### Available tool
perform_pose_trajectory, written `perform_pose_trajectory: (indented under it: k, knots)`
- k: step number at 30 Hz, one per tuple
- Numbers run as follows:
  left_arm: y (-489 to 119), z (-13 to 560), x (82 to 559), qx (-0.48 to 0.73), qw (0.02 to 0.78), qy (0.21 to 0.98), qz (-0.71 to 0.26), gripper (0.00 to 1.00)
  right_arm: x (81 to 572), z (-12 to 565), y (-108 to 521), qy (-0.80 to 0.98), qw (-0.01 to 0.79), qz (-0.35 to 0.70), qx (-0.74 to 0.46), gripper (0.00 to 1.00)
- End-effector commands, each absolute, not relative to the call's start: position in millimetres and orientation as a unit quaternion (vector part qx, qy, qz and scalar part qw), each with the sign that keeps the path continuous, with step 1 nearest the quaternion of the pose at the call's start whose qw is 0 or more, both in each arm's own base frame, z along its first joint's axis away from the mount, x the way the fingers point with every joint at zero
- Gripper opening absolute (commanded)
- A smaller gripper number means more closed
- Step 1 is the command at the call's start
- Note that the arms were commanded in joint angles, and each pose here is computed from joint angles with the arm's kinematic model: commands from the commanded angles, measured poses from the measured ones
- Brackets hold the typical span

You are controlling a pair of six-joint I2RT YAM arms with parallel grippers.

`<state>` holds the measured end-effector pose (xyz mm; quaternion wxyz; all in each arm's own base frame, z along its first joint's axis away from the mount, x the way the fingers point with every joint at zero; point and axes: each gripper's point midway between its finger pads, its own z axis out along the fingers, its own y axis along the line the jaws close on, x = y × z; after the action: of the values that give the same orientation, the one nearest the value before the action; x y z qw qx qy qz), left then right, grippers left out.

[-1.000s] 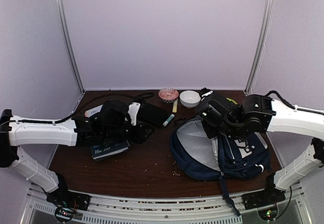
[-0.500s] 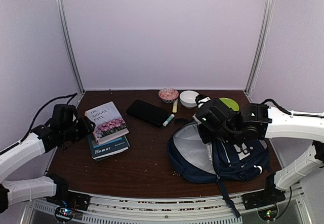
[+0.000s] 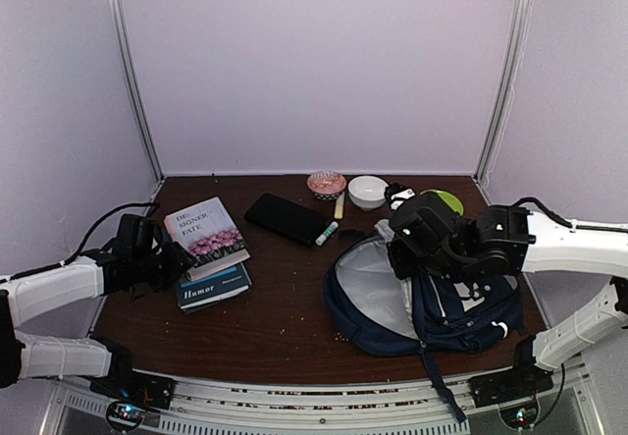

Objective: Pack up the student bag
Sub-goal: Adjust the book at the center of the board.

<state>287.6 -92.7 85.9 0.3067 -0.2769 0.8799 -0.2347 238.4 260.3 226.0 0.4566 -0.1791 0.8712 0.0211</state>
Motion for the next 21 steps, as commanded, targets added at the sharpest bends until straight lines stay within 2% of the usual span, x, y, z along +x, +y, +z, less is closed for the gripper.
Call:
perform_pose_trajectory:
  k: [1, 3, 9, 16, 21]
  knots:
    - [-94, 104, 302, -0.267, 0.338, 0.869, -0.244, 0.95, 244, 253, 259, 0.856, 0.495, 0.055, -0.142, 0.00]
    - [-90, 123, 306, -0.255, 0.356, 0.870, -0.227, 0.95, 244, 254, 259, 0.855, 0.495, 0.055, -0.141, 0.00]
    - [-87, 181, 304, -0.197, 0.409, 0.886, -0.097, 0.98, 244, 255, 257, 0.854, 0.498, 0.052, -0.141, 0.00]
    - [-125, 195, 336, -0.126, 0.377, 0.915, 0.067, 0.98, 243, 249, 259, 0.857, 0.493, 0.055, -0.142, 0.00]
    - [-159, 185, 368, -0.090, 0.349, 0.925, 0.122, 0.98, 241, 247, 250, 0.856, 0.495, 0.053, -0.139, 0.00]
